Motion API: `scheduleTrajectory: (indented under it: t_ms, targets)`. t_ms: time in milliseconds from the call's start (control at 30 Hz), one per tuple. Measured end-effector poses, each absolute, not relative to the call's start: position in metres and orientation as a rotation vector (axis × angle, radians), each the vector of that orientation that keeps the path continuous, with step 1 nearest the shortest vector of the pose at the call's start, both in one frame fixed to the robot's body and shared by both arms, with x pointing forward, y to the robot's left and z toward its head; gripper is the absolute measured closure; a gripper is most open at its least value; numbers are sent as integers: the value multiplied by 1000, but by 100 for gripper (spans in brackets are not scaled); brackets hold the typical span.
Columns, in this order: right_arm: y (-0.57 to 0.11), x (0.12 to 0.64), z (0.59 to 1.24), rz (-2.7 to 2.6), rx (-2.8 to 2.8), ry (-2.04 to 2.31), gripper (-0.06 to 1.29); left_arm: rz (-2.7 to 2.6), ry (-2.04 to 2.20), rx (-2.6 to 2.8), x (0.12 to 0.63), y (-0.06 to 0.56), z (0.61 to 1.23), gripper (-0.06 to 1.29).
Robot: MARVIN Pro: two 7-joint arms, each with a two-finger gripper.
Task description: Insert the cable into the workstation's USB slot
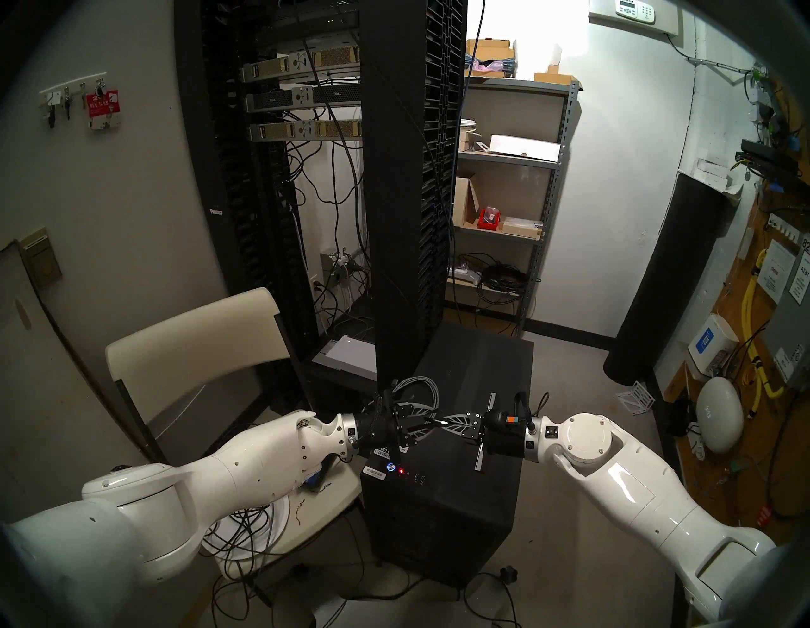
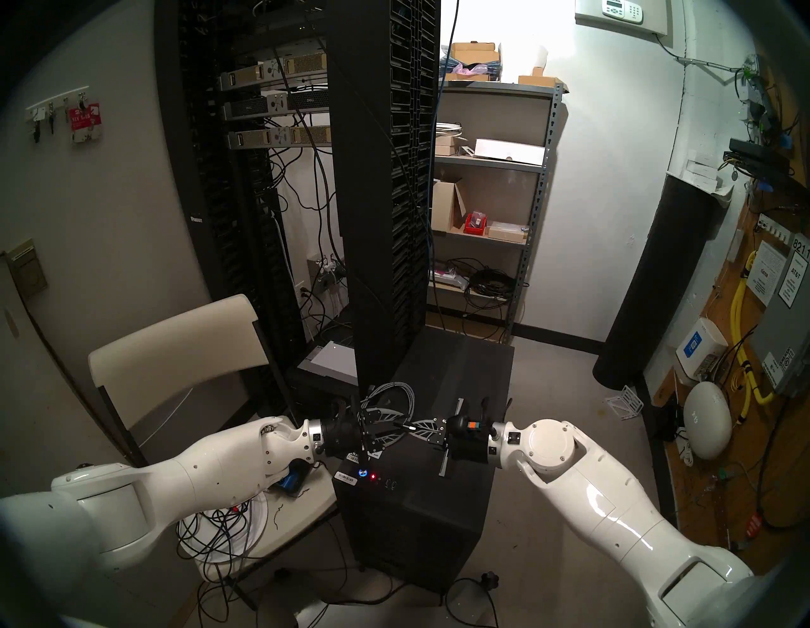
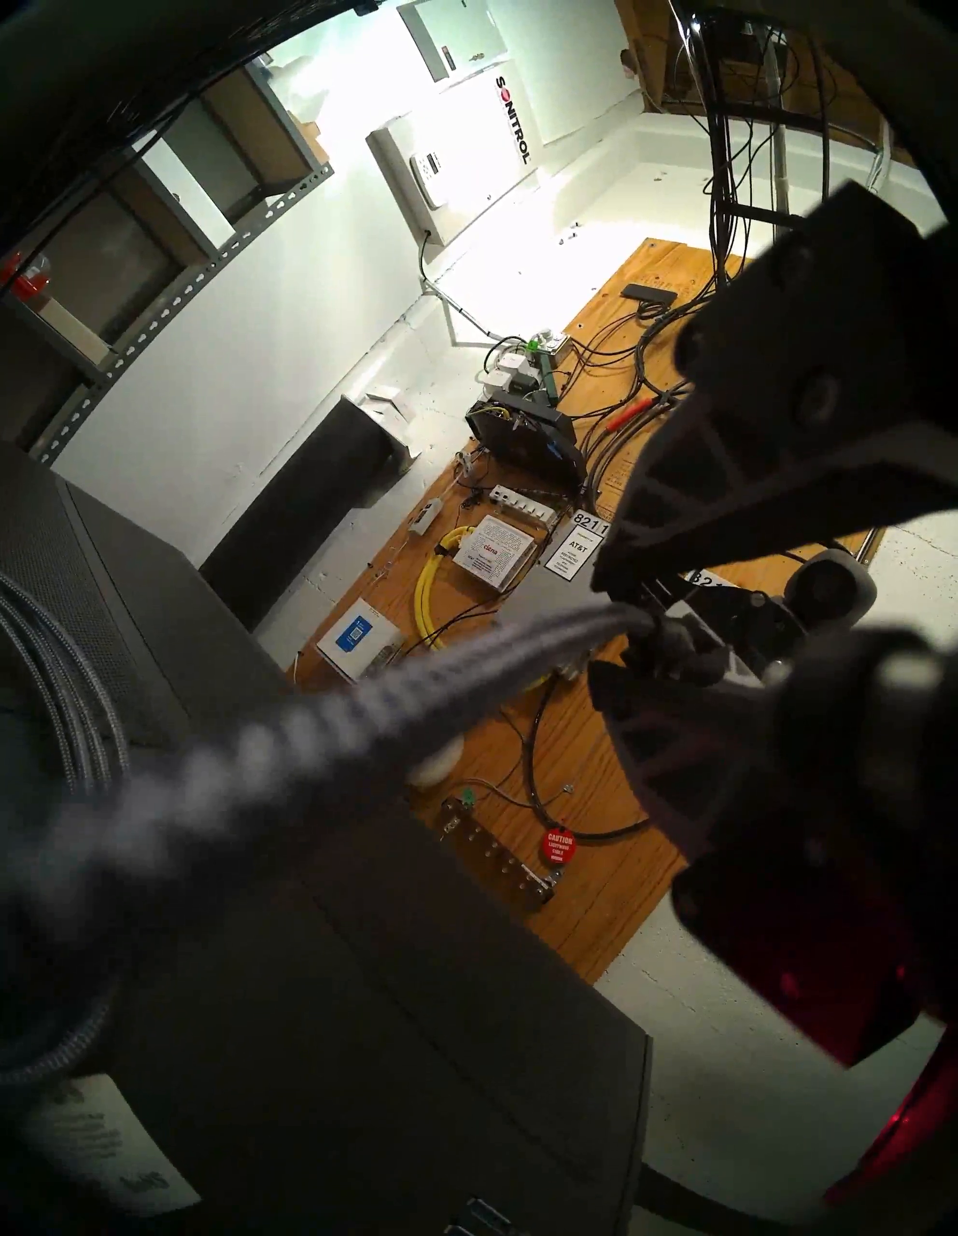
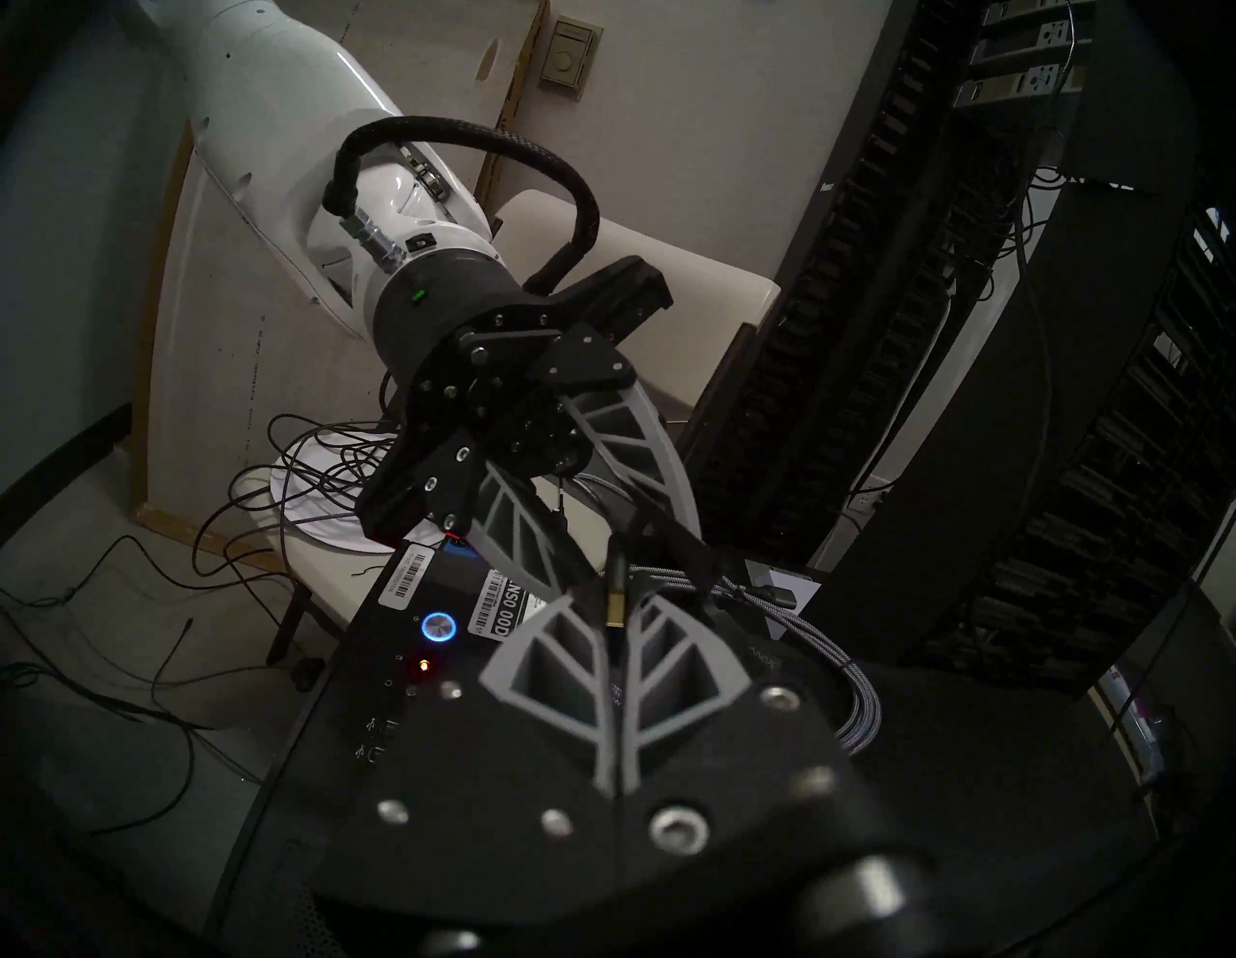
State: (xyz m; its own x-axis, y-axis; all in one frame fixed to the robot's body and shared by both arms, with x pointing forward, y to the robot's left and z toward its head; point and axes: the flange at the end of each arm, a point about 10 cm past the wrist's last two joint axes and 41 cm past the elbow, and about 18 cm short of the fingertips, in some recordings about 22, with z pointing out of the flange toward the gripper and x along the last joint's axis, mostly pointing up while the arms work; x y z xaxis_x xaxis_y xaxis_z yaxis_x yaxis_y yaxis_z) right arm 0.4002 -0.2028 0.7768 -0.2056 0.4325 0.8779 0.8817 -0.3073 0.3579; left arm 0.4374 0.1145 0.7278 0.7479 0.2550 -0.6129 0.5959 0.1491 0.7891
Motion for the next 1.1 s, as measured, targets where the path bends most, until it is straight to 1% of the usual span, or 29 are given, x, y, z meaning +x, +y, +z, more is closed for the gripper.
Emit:
scheduleTrajectory:
  t_ms: [333, 400, 533, 667, 800, 833, 900, 933, 1100]
  targets:
    - [-204, 399, 777, -1516, -1675, -1531, 125, -285, 748, 1447, 436, 115, 726, 77]
    - [-204, 398, 778, -1517, -1676, -1531, 125, -288, 749, 1450, 436, 114, 725, 79]
    - [-204, 398, 778, -1514, -1678, -1531, 125, -289, 751, 1454, 435, 115, 724, 87]
    - [-204, 397, 777, -1511, -1679, -1531, 125, -289, 754, 1457, 435, 116, 723, 100]
    - [-204, 397, 777, -1511, -1678, -1531, 125, -289, 755, 1458, 435, 116, 723, 106]
    - [-204, 396, 777, -1512, -1677, -1532, 125, -289, 755, 1459, 435, 116, 723, 113]
    - [-204, 396, 777, -1511, -1676, -1532, 125, -289, 756, 1459, 435, 116, 722, 119]
    - [-204, 396, 777, -1511, -1674, -1533, 125, -290, 756, 1459, 435, 116, 722, 121]
    - [-204, 395, 777, -1500, -1666, -1535, 125, -291, 755, 1463, 435, 116, 722, 121]
